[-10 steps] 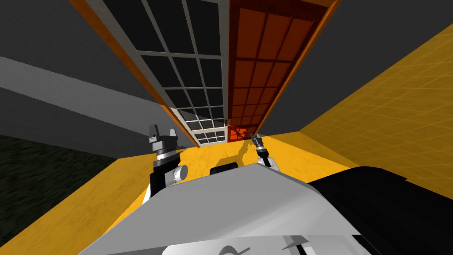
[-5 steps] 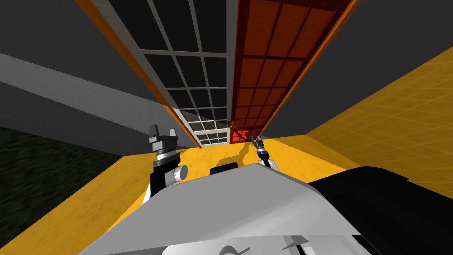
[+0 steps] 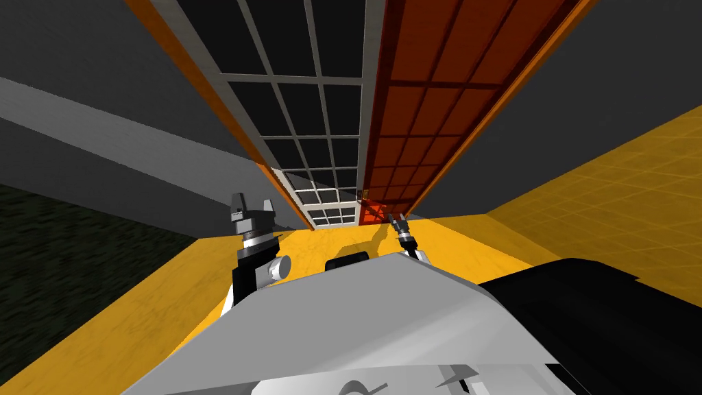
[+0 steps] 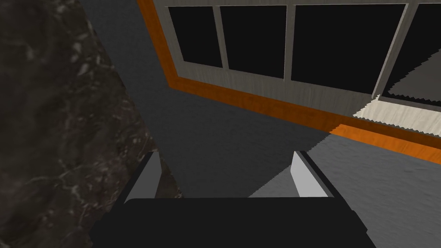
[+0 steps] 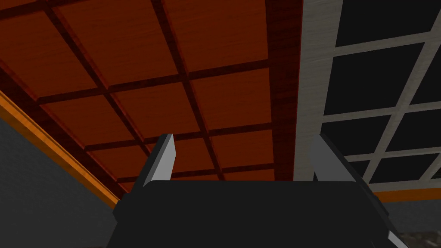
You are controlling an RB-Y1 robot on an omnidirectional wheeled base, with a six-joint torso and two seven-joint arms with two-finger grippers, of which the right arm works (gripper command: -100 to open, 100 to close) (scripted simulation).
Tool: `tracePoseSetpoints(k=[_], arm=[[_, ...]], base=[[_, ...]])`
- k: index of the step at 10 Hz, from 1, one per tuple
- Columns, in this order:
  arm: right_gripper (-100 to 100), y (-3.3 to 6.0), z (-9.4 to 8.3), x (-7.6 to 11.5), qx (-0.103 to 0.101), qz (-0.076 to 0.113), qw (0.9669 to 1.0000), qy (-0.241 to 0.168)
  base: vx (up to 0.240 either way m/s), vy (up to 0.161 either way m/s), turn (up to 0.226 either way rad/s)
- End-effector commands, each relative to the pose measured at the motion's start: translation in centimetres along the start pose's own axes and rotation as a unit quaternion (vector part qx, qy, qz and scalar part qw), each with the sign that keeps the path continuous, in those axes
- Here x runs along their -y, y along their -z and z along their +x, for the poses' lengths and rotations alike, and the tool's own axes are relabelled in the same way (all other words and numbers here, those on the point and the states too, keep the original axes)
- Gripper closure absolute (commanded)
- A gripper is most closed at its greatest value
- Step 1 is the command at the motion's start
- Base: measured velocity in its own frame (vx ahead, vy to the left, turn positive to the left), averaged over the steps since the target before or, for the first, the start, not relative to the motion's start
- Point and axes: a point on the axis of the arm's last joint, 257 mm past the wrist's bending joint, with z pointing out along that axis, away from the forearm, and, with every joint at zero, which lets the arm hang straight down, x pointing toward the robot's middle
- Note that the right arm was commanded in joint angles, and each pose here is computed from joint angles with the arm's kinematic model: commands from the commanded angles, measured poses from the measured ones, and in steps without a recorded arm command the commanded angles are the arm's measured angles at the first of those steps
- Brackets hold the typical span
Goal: Pull the door open
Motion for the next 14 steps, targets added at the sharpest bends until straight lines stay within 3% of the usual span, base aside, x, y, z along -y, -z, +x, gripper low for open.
tracePoseSetpoints(k=[1,6,14], arm=[[-100,0.87,1.3,0.7,-0.014,0.011,0.9996,0.021],[-100,2.42,3.8,1.6,-0.039,0.027,0.9975,0.052],[-100,5.60,8.9,1.5,-0.089,0.052,0.9904,0.092]], base=[[0.132,0.017,0.133],[0.134,0.017,0.066],[0.165,0.001,0.086]])
